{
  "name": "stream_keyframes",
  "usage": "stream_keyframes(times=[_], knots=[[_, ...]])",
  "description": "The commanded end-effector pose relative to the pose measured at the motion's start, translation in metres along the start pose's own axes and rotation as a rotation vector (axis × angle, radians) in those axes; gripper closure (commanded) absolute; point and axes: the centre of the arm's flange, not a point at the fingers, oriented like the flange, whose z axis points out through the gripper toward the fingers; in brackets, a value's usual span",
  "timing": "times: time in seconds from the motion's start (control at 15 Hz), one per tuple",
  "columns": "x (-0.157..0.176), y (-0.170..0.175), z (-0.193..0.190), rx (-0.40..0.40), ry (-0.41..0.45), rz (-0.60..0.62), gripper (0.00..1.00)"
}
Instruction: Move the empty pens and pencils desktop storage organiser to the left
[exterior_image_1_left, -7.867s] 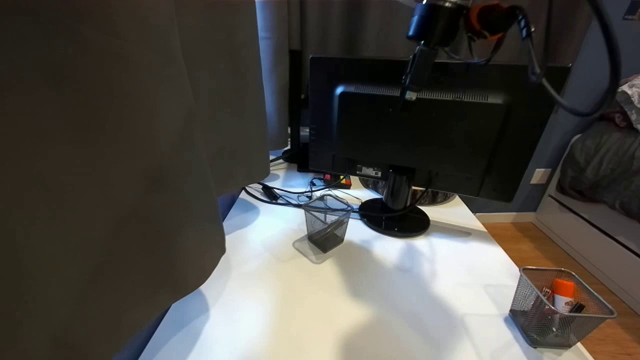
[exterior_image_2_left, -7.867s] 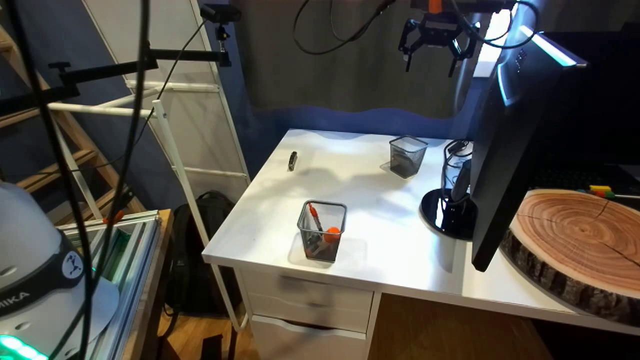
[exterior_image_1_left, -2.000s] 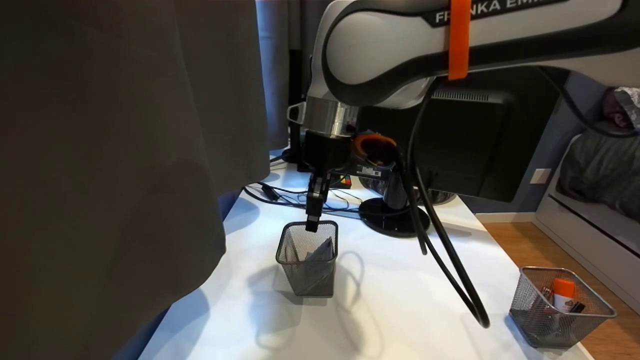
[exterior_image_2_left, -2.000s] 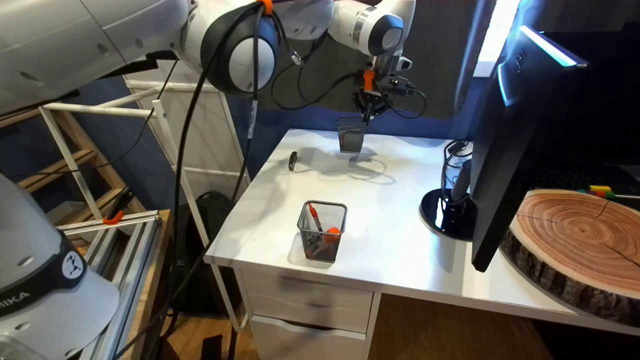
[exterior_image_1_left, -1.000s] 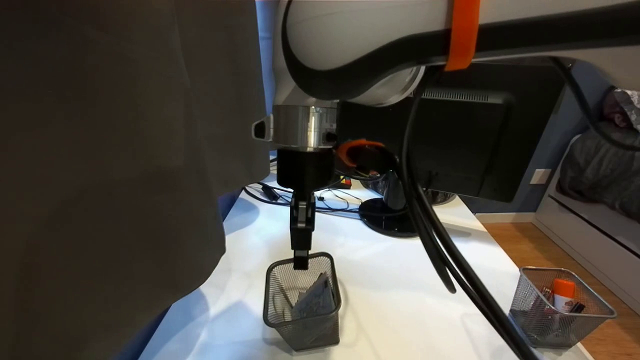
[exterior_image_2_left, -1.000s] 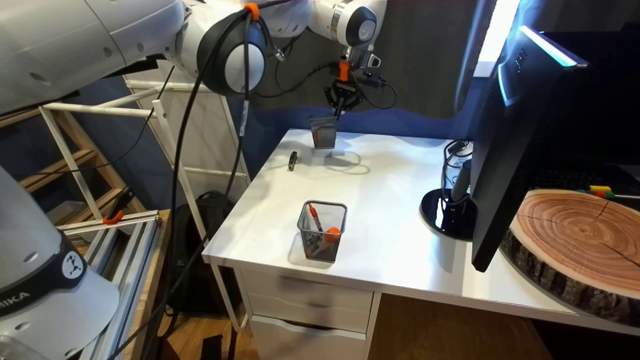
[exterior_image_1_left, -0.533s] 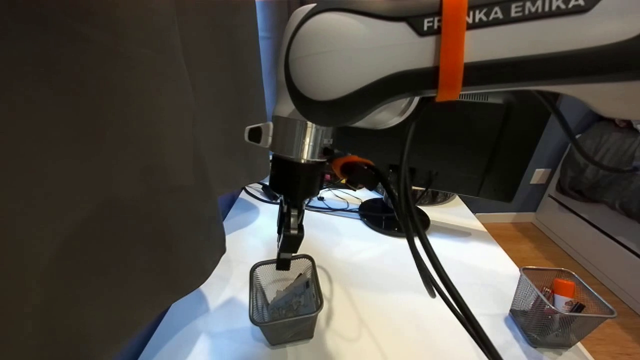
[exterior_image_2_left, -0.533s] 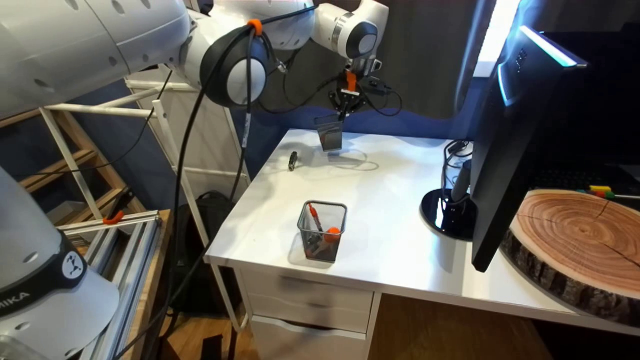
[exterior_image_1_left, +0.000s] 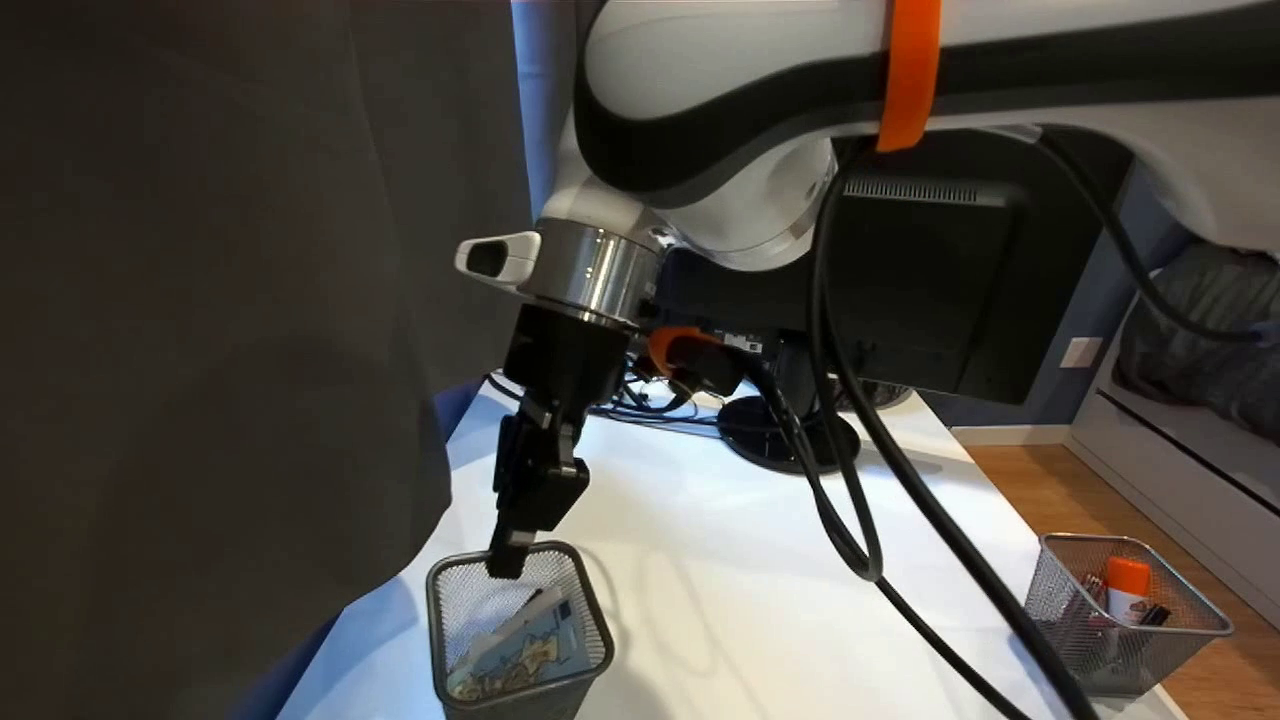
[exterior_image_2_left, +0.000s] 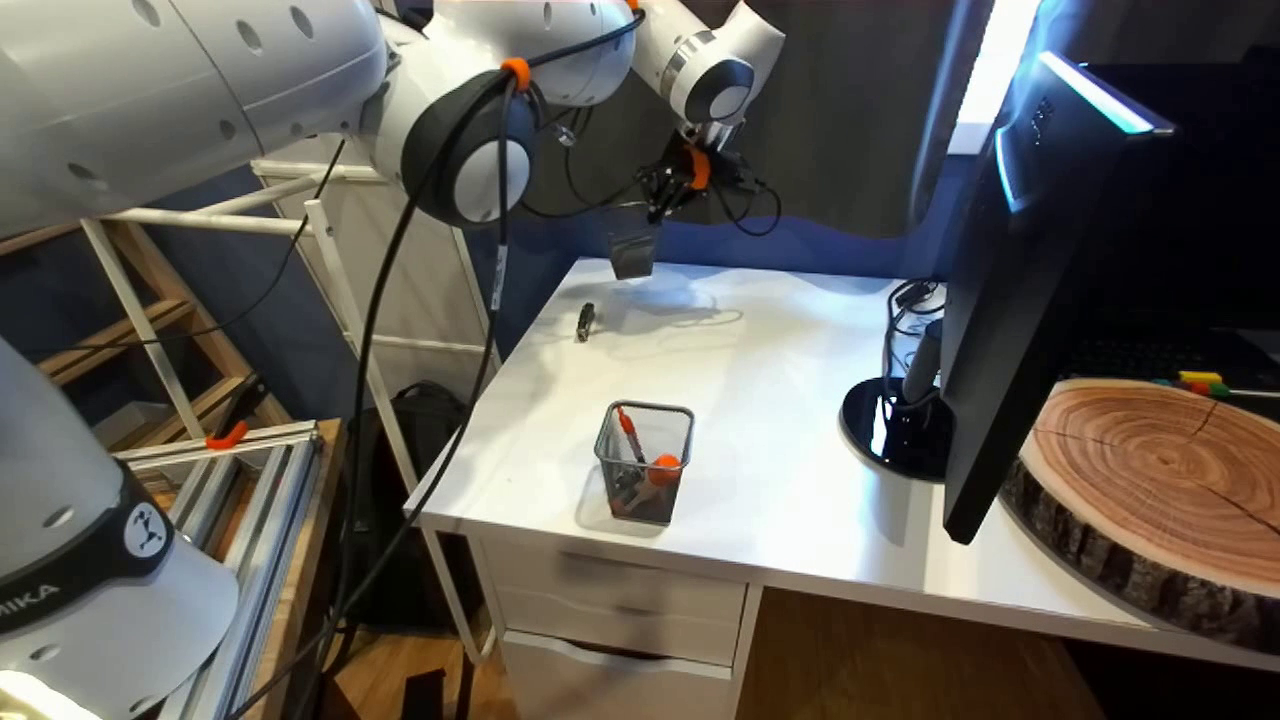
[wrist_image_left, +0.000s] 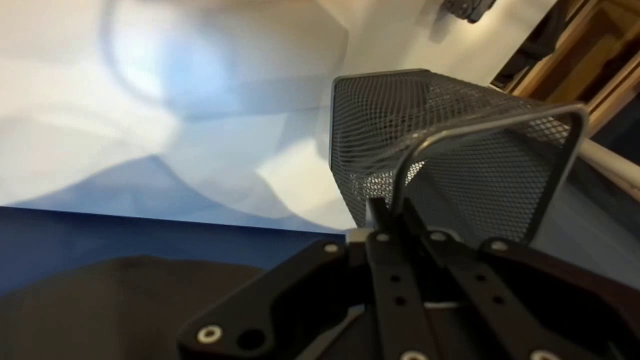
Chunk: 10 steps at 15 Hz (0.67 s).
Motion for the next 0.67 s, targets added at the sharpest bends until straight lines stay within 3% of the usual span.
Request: stream_keyframes(times=[0.0, 0.13, 0.2, 0.33, 0.4, 0.6], knots=[[0.047, 0.053, 0.004, 0.129, 0.041, -0.051, 0.98], [0.045, 0.045, 0.002, 0.152, -0.031, -0.082, 0.98], [0.0, -0.013, 0.009, 0.105, -0.009, -0.048, 0.93], [-0.002, -0.015, 0.01, 0.126, -0.023, -0.062, 0.93], [-0.002, -0.015, 0.01, 0.127, -0.024, -0.063, 0.98], [0.015, 0.006, 0.02, 0.111, -0.003, -0.031, 0.98]])
